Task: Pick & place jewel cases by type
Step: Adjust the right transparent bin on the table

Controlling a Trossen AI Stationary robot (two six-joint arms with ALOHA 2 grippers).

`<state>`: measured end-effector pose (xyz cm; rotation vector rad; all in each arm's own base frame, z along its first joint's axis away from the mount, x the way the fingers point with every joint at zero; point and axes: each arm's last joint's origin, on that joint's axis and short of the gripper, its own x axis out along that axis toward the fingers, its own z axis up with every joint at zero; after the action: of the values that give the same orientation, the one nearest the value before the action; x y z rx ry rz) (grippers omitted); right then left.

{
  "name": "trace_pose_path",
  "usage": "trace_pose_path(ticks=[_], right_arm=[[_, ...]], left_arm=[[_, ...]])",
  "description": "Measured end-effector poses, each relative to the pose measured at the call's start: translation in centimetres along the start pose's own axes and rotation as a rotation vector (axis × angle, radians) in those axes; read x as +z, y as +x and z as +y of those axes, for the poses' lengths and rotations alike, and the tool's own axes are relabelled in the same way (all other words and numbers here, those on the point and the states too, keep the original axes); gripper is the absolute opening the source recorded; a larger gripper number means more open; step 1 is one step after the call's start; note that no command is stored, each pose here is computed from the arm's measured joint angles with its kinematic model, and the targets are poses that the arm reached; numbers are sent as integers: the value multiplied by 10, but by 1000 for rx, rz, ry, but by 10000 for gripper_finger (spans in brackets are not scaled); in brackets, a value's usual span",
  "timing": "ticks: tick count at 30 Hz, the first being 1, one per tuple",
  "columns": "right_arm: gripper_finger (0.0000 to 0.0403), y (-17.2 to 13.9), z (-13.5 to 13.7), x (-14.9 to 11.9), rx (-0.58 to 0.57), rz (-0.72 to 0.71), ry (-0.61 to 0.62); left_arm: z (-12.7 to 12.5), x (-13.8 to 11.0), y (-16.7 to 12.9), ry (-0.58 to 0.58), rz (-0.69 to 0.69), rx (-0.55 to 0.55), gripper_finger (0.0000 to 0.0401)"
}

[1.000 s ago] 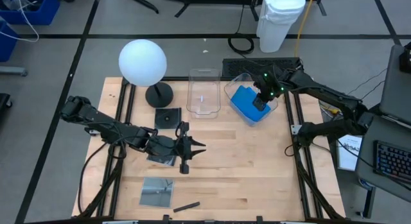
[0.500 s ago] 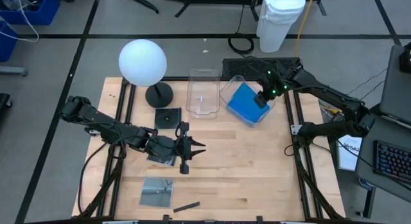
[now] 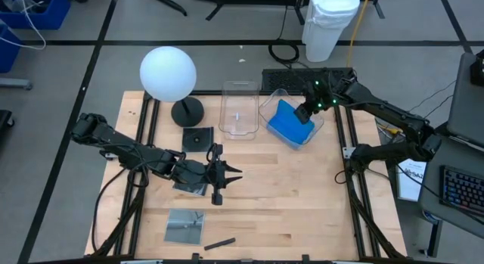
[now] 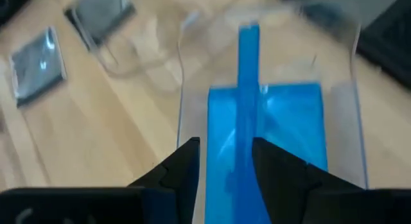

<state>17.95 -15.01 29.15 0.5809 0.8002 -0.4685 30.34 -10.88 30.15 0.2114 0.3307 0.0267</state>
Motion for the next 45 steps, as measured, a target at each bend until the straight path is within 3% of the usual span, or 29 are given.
trace_pose_path(ticks=[3, 10, 12, 19, 23, 26, 38, 43, 45], right_arm=[[135, 0, 0, 7, -30, -78, -2], [126, 6, -7, 16, -246, -260, -13], [126, 18, -11, 11, -237, -309, -12], [125, 61, -16, -23, -16, -534, -101], [125, 66, -13, -39, 142, -666, -194], [125, 61, -9, -47, 198, -722, -229], [125, 4, 46, -70, 448, -831, -445], [125, 7, 78, -101, 622, -737, -588], [124, 16, 84, -119, 619, -730, -650]], left_arm=[[0, 0, 0, 0, 0, 0, 76], [0, 0, 0, -3, 0, 0, 76], [0, 0, 0, -3, 0, 0, 76], [0, 1, 0, -7, -8, 0, 76], [0, 2, 0, -14, -25, 2, 76], [0, 3, 0, -10, -30, 3, 76], [0, 3, 0, -85, -32, 1, 76], [0, 0, 0, -78, -1, 0, 76], [0, 0, 0, -84, 3, 0, 76]])
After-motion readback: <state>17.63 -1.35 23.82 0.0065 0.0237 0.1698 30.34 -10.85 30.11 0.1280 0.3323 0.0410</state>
